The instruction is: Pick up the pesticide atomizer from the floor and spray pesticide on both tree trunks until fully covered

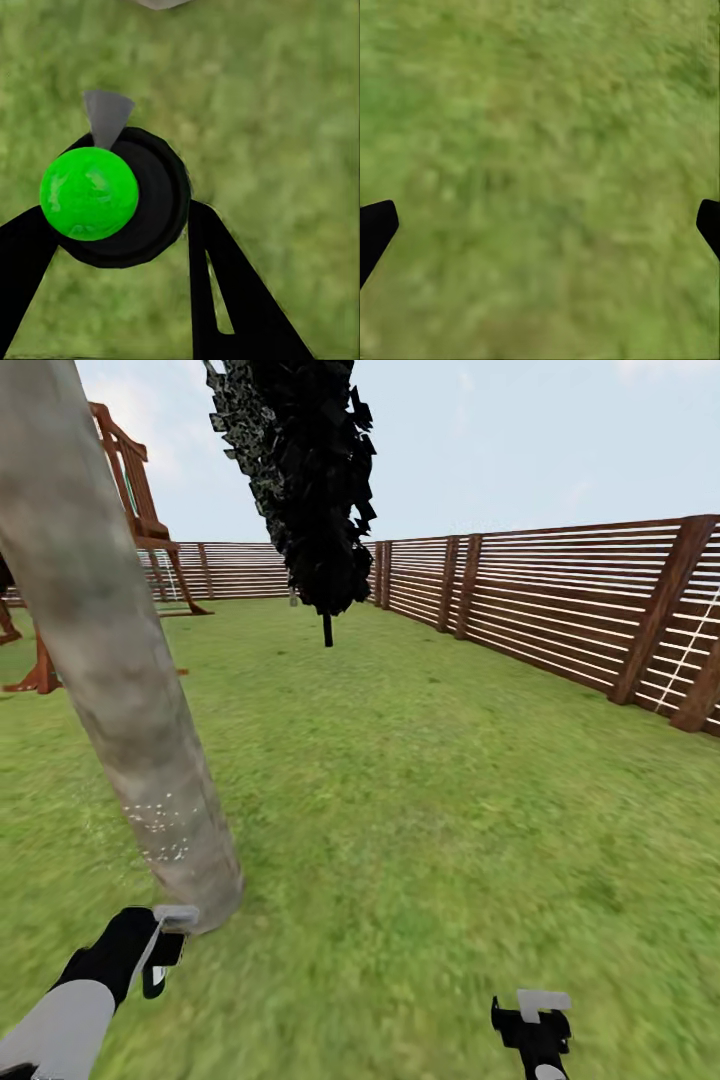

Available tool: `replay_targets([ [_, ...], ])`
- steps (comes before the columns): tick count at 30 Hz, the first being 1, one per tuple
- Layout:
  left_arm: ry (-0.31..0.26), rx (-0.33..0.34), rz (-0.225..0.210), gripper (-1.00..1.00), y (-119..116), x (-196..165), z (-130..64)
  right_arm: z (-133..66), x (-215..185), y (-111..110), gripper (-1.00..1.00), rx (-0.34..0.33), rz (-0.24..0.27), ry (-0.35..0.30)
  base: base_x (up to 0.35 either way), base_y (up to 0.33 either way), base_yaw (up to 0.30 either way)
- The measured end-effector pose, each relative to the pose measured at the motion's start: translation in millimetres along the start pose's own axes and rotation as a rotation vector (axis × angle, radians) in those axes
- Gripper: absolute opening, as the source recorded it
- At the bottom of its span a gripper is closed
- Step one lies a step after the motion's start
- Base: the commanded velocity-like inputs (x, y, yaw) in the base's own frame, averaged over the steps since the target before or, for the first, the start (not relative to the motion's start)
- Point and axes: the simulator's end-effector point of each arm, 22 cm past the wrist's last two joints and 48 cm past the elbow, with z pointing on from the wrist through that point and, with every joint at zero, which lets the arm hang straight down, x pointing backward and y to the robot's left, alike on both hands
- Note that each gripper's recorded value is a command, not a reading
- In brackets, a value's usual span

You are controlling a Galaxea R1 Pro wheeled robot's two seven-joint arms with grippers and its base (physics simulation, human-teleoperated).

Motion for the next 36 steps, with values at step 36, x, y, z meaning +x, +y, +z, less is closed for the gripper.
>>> replay_targets([
  [36, -0.046, -0.021, -0.076, -1.0, -5.2, -16.5, -5.3, 0.5, 0.1, -1.7, 1.0, 0.002, -0.002, 0.0, 0.077, -0.181, 0.083],
])
